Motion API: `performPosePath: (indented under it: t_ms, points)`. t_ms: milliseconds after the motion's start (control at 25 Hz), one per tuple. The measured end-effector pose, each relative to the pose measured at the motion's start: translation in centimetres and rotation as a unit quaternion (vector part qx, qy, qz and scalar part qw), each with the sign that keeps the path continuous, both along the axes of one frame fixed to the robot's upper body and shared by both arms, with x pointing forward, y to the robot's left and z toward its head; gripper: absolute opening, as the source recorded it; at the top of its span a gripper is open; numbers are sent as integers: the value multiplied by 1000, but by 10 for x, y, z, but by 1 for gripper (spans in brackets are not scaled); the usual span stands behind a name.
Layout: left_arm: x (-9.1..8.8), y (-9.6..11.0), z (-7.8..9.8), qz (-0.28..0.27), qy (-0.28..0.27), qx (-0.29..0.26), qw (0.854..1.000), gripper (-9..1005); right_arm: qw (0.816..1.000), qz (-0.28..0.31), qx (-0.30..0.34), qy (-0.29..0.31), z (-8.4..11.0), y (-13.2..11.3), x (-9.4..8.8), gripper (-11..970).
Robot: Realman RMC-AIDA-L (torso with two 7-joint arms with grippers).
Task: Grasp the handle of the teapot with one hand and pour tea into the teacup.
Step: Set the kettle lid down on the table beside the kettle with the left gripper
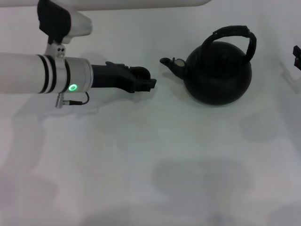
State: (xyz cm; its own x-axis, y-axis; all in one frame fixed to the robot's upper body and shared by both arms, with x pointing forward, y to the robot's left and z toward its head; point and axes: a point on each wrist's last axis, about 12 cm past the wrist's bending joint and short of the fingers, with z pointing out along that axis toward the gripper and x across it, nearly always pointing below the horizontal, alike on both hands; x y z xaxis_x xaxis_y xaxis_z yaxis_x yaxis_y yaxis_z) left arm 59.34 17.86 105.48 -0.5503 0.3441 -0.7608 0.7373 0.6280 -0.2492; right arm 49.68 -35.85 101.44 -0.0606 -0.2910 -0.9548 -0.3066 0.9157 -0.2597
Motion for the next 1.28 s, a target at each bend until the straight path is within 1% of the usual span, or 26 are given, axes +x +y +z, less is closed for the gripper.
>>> performPosePath:
  t_ms: [240,760,1280]
  points:
    - [5,-4,0,0,-5,18,1000,706,1000,2,1,-3,1,1,1,815]
    - [4,-11,-2,-5,-10,22,1000,707,1000,6,1,-5,2,3,3,815]
    - [1,-6,-10,3,6,28,1000,708,1000,8,1,-6,2,3,2,816]
